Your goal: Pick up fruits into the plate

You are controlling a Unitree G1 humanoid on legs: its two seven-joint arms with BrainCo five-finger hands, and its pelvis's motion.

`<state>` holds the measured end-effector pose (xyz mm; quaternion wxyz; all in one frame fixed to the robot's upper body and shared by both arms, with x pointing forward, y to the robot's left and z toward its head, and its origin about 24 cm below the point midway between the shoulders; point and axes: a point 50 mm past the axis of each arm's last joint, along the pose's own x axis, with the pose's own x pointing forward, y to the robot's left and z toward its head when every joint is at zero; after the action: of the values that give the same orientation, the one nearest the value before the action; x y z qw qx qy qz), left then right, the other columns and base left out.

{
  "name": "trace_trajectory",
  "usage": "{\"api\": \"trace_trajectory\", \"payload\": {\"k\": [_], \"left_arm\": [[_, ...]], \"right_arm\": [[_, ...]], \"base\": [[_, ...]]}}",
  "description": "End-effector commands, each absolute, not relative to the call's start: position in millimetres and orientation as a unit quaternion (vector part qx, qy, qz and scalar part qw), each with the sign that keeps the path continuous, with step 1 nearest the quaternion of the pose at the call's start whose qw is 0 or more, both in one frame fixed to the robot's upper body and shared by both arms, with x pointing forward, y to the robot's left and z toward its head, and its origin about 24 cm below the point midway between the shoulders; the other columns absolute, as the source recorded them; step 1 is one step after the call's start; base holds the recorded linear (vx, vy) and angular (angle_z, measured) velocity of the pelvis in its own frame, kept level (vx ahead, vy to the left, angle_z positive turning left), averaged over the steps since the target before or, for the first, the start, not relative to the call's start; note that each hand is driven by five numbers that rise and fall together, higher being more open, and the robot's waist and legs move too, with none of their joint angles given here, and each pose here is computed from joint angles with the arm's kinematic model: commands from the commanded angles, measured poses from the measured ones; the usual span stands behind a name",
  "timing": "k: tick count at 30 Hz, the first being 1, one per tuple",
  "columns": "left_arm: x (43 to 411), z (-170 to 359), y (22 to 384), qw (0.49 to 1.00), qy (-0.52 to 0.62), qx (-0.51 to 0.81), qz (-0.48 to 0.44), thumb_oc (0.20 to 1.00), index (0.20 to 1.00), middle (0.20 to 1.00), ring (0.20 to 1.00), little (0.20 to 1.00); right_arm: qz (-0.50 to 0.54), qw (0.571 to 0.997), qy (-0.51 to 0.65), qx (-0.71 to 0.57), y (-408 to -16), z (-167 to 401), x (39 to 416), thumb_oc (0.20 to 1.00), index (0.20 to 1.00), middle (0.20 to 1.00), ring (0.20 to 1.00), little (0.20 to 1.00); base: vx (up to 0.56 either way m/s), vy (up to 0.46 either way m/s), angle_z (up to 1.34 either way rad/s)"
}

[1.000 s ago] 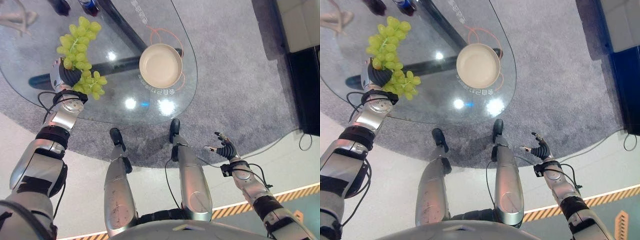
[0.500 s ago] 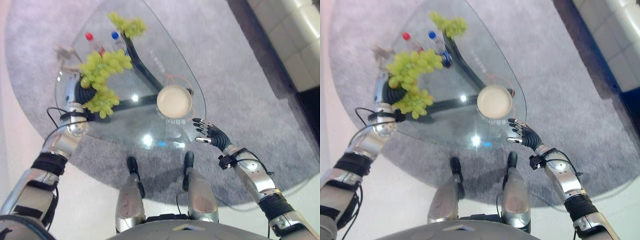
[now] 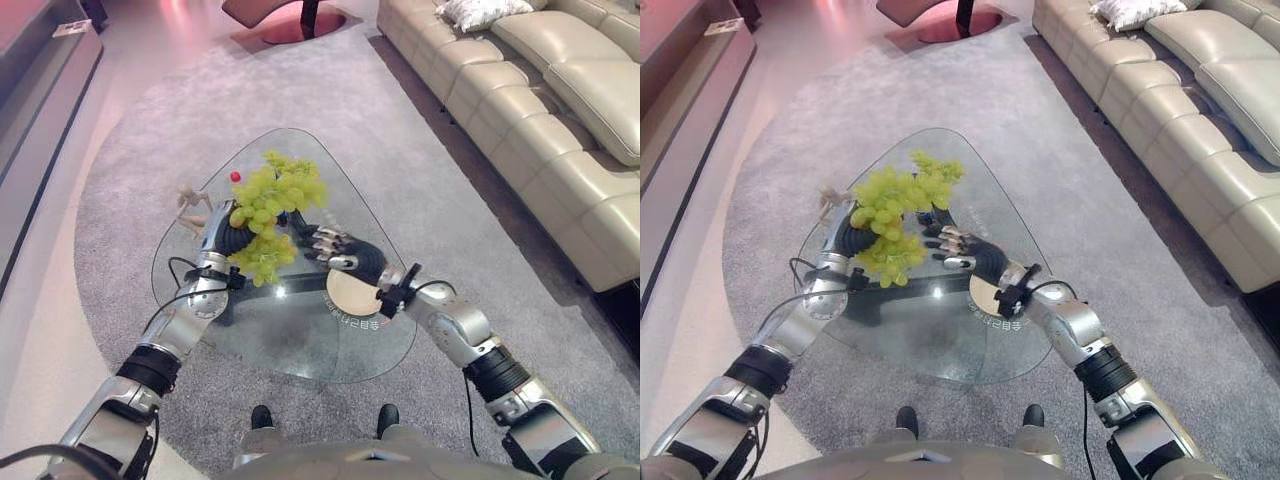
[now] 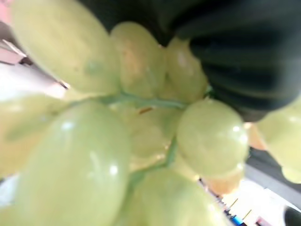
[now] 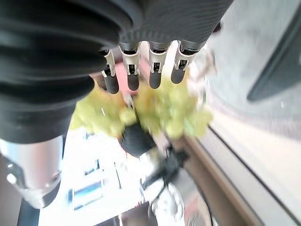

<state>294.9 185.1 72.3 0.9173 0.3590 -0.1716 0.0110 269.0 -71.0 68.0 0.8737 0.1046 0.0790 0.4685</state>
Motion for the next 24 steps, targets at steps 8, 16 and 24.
{"api": "trace_trajectory", "payload": {"k": [8,16,24], "left_arm": [[293,98,161,0.920,-0.238,0.307,-0.047,0.200,0.200,0.200,0.200,0.200],[291,86,151,0.923,-0.213,0.314,-0.060,0.200,0.200,0.200,0.200,0.200],[287,83,158,0.921,-0.212,0.326,-0.015,0.200,0.200,0.200,0.200,0.200]], "right_arm": [[0.498,0.853,-0.015,0.153,-42,120,265,1.000,1.000,1.000,1.000,1.000],[0.427,0.895,-0.072,0.108,-49,135,275,1.000,1.000,1.000,1.000,1.000],[0.333,0.933,-0.132,0.022,-69,145,280,1.000,1.000,1.000,1.000,1.000]], "base": [[0.00,0.000,0.00],[0.01,-0.007,-0.02],[0.00,0.013,-0.07]]}}
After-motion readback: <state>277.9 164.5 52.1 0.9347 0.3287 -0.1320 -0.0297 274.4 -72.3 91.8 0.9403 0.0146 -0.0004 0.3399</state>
